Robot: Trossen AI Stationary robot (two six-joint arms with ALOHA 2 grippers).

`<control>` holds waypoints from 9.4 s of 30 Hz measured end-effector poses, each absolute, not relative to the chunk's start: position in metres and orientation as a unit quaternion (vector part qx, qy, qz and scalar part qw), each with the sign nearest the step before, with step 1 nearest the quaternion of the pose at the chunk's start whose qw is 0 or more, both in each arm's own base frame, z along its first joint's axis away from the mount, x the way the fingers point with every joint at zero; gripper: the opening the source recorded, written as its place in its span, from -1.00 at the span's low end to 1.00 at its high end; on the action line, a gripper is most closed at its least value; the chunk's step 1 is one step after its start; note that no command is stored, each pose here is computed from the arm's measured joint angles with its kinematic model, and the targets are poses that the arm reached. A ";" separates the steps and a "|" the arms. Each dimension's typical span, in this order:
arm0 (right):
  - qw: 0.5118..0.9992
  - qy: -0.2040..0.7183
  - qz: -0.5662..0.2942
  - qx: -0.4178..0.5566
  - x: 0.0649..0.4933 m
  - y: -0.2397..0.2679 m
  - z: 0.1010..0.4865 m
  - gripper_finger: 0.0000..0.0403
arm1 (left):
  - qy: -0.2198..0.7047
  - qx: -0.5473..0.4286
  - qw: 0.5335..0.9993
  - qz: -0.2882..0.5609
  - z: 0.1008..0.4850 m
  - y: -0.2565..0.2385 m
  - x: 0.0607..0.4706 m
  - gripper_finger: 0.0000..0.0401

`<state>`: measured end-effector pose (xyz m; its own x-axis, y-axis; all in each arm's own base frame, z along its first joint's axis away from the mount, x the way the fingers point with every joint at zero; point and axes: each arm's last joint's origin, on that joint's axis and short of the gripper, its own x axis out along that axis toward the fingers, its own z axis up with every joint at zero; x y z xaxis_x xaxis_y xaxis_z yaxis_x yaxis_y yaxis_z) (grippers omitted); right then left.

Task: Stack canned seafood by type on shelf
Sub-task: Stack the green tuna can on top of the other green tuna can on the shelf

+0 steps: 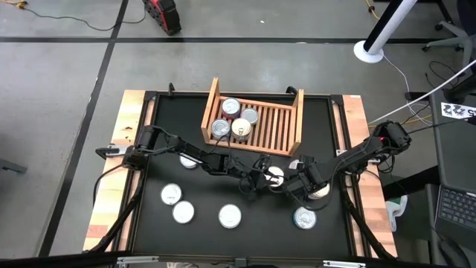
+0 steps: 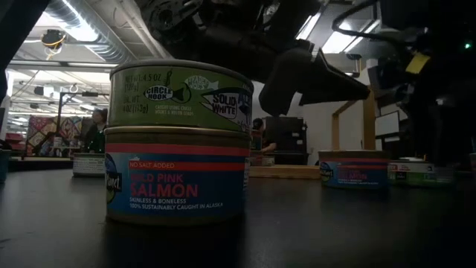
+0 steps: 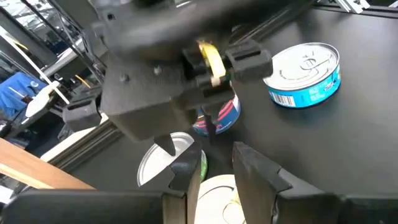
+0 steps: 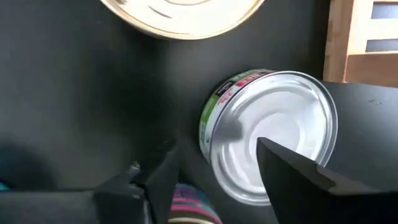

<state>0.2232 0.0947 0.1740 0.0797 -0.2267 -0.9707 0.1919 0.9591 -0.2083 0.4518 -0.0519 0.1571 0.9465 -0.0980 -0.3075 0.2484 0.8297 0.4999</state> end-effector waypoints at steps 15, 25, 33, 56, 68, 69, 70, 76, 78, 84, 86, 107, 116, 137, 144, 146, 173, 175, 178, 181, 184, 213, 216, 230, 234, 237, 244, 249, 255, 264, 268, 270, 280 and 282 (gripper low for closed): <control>0.736 0.659 -0.155 -0.026 0.213 0.090 0.155 -0.28 | 0.136 0.277 0.947 -0.091 0.157 -0.052 0.452 -0.61; 0.739 0.658 -0.144 -0.018 0.216 0.092 0.157 -0.67 | 0.136 0.277 0.947 -0.091 0.157 -0.052 0.452 -0.63; 0.746 0.654 -0.125 -0.024 0.221 0.094 0.161 -0.93 | 0.136 0.277 0.947 -0.091 0.157 -0.052 0.452 -0.63; 0.756 0.647 -0.100 0.000 0.231 0.100 0.172 -1.00 | 0.139 0.280 0.946 -0.082 0.157 -0.056 0.451 -0.63; 0.778 0.623 -0.064 0.042 0.240 0.106 0.174 -1.00 | 0.190 0.250 0.947 -0.071 0.149 -0.060 0.447 -0.63; 0.781 0.620 -0.062 0.045 0.241 0.107 0.175 -1.00 | 0.195 0.250 0.945 -0.072 0.148 -0.060 0.446 -0.63; 0.784 0.617 -0.059 0.047 0.241 0.107 0.175 -1.00 | 0.197 0.251 0.945 -0.073 0.147 -0.062 0.446 -0.63; 0.799 0.596 -0.039 0.068 0.247 0.111 0.176 -1.00 | 0.196 0.252 0.945 -0.071 0.147 -0.065 0.446 -0.63; 0.804 0.589 -0.032 0.075 0.249 0.112 0.177 -1.00 | 0.197 0.254 0.945 -0.063 0.148 -0.066 0.446 -0.63; 0.821 0.564 -0.022 0.087 0.255 0.114 0.179 -1.00 | 0.194 0.270 0.941 -0.067 0.148 -0.070 0.445 -0.63; 0.825 0.557 -0.018 0.091 0.256 0.115 0.180 -1.00 | 0.193 0.272 0.940 -0.071 0.148 -0.073 0.445 -0.63; 0.853 0.505 -0.054 0.121 0.274 0.096 0.185 -1.00 | 0.242 0.270 0.928 -0.081 0.139 -0.080 0.439 0.17; 0.863 0.485 -0.054 0.133 0.279 0.092 0.187 -1.00 | 0.275 0.298 0.913 -0.051 0.135 -0.077 0.436 0.19; 0.873 0.463 -0.052 0.142 0.283 0.093 0.190 -1.00 | 0.295 0.382 0.874 -0.062 0.131 -0.086 0.431 0.19; 0.876 0.457 -0.050 0.144 0.284 0.093 0.191 -1.00 | 0.295 0.395 0.867 -0.068 0.131 -0.089 0.430 0.19; 0.877 0.455 -0.050 0.145 0.285 0.093 0.191 -1.00 | 0.295 0.398 0.866 -0.069 0.130 -0.089 0.430 0.19; 0.884 0.439 -0.045 0.151 0.287 0.094 0.193 -1.00 | 0.305 0.415 0.856 -0.036 0.130 -0.087 0.430 0.19; 0.884 0.439 -0.045 0.151 0.287 0.094 0.193 -1.00 | 0.304 0.415 0.857 -0.035 0.131 -0.087 0.430 0.19; 0.884 0.440 -0.044 0.151 0.287 0.094 0.193 -1.00 | 0.303 0.416 0.857 -0.036 0.131 -0.088 0.430 0.19; 0.884 0.440 -0.044 0.151 0.287 0.095 0.193 -1.00 | 0.301 0.417 0.857 -0.037 0.131 -0.091 0.430 0.19; 0.884 0.440 -0.044 0.151 0.287 0.095 0.193 -1.00 | 0.299 0.419 0.857 -0.038 0.131 -0.095 0.429 0.19; 0.882 0.443 -0.041 0.154 0.287 0.095 0.193 -1.00 | 0.303 0.448 0.841 -0.008 0.132 -0.109 0.425 0.19; 0.882 0.443 -0.041 0.154 0.287 0.095 0.193 -1.00 | 0.304 0.451 0.839 -0.003 0.132 -0.109 0.424 0.18; 0.882 0.443 -0.042 0.154 0.287 0.095 0.193 -1.00 | 0.308 0.466 0.830 -0.008 0.131 -0.109 0.424 -0.30; 0.882 0.443 -0.041 0.154 0.287 0.095 0.193 -1.00 | 0.307 0.465 0.830 -0.008 0.131 -0.109 0.424 -0.30; 0.882 0.443 -0.041 0.154 0.287 0.095 0.193 -0.99 | 0.307 0.465 0.830 -0.008 0.131 -0.109 0.424 -0.28; 0.880 0.446 -0.027 0.161 0.287 0.096 0.193 -0.75 | 0.305 0.465 0.831 -0.007 0.131 -0.109 0.424 -0.30; 0.879 0.447 -0.021 0.164 0.287 0.097 0.194 -0.43 | 0.306 0.465 0.831 -0.005 0.131 -0.108 0.424 -0.29; 0.885 0.439 -0.010 0.154 0.284 0.096 0.201 -0.21 | 0.303 0.464 0.832 0.001 0.132 -0.108 0.425 -0.29; 0.913 0.381 -0.008 0.146 0.263 0.087 0.242 -0.17 | 0.296 0.445 0.845 0.010 0.135 -0.107 0.426 -0.29; 0.925 0.353 -0.015 0.140 0.253 0.082 0.259 -0.17 | 0.289 0.442 0.849 0.013 0.137 -0.108 0.427 -0.27; 0.931 0.339 -0.015 0.134 0.247 0.080 0.266 -0.17 | 0.286 0.441 0.850 0.017 0.138 -0.108 0.427 -0.27; 0.958 0.271 -0.037 0.079 0.227 0.069 0.295 -0.17 | 0.273 0.442 0.853 0.051 0.148 -0.106 0.432 -0.27; 0.962 0.265 -0.039 0.055 0.224 0.068 0.297 -0.17 | 0.272 0.442 0.853 0.062 0.151 -0.105 0.434 -0.26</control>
